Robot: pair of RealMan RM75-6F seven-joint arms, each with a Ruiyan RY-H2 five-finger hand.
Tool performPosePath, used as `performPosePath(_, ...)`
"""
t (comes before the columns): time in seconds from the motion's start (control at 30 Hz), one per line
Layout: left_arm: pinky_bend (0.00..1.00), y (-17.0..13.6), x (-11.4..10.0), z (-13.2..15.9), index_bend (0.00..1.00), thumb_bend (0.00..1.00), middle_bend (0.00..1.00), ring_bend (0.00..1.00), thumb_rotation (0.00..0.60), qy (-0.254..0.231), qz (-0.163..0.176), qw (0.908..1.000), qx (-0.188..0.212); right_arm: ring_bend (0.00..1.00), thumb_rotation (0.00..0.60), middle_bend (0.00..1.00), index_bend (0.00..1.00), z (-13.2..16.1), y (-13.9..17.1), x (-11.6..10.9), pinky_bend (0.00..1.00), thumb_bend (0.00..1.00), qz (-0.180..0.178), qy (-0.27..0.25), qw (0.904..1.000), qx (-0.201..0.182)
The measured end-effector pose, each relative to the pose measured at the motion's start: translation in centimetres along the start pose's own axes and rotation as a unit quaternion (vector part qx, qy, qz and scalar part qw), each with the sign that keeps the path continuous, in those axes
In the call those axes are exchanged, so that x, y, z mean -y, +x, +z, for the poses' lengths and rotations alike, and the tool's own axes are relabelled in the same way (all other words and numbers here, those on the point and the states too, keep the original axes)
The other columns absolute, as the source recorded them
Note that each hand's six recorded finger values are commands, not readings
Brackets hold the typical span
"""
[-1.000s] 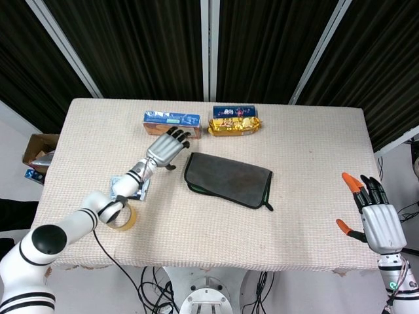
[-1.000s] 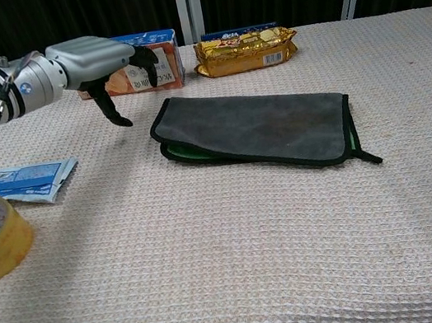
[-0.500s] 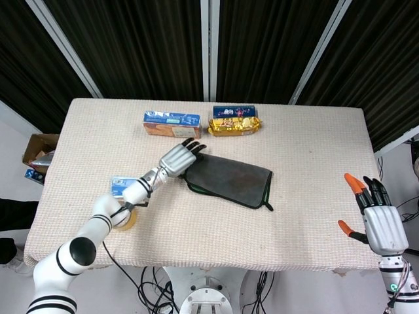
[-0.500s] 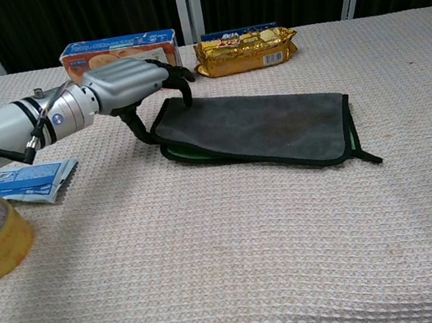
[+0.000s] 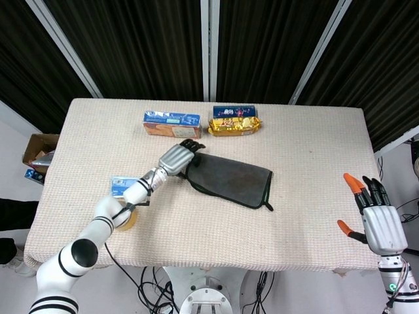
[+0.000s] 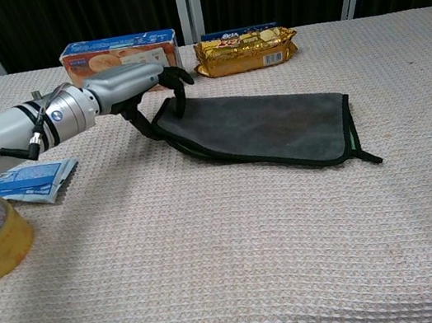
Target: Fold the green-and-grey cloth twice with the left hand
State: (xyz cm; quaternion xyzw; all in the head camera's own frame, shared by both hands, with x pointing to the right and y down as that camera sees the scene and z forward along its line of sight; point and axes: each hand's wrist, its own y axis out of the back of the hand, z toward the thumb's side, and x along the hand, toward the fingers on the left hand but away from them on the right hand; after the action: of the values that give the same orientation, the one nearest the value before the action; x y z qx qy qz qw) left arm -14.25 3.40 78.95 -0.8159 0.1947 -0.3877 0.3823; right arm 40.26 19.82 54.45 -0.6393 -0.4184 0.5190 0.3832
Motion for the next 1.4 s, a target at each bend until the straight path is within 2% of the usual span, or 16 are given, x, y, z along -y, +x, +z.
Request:
performPosePath(0.07,0.10,0.0,-0.2,-0.3,0.52,0.38,0.16,0.11,0.600,-0.001,-0.002,1.0000,-0.003,0.00,0.600,0.13,0.03,0.0,0.0,0.0,0.00,0.09,0.000,0.001,1.0000,0.000)
performPosePath(0.27,0.10,0.0,-0.3,-0.4,0.61,0.43,0.19,0.11,0.600,-0.019,0.000,0.9998,-0.005,0.00,0.600,0.13,0.03,0.2,0.0,0.0,0.00,0.09,-0.001,0.001,1.0000,-0.002)
performPosePath(0.47,0.10,0.0,-0.9,0.2,0.62,0.43,0.19,0.11,0.600,-0.017,0.002,0.9998,0.010,0.00,0.600,0.13,0.03,0.4,-0.1,-0.1,0.00,0.09,-0.005,-0.001,1.0000,-0.006)
performPosePath(0.67,0.10,0.2,-2.0,2.0,0.62,0.43,0.19,0.11,0.600,-0.011,0.006,0.9991,0.040,0.00,0.600,0.13,0.04,0.4,0.1,-0.3,0.00,0.09,-0.011,-0.003,0.9999,-0.012)
performPosePath(0.87,0.10,0.4,-3.8,6.1,0.62,0.43,0.20,0.11,0.600,0.003,0.010,0.9964,0.084,0.00,0.600,0.13,0.04,0.1,0.4,-0.7,0.00,0.09,-0.021,-0.004,0.9997,-0.016)
performPosePath(1.0,0.10,0.9,-5.3,9.5,0.62,0.43,0.20,0.11,0.600,0.041,0.020,0.9931,0.108,0.00,0.600,0.13,0.04,-0.3,0.7,-0.9,0.00,0.09,-0.025,-0.006,0.9995,-0.016)
performPosePath(1.23,0.10,2.8,-7.5,15.1,0.61,0.43,0.20,0.11,0.600,0.110,0.026,0.9863,0.121,0.00,0.600,0.13,0.04,-1.2,1.3,-1.1,0.00,0.09,-0.029,-0.010,0.9994,-0.014)
performPosePath(1.4,0.10,4.8,-7.5,18.2,0.60,0.43,0.20,0.11,0.600,0.135,0.008,0.9845,0.111,0.00,0.600,0.13,0.04,-1.8,1.6,-1.1,0.00,0.09,-0.030,-0.014,0.9994,-0.009)
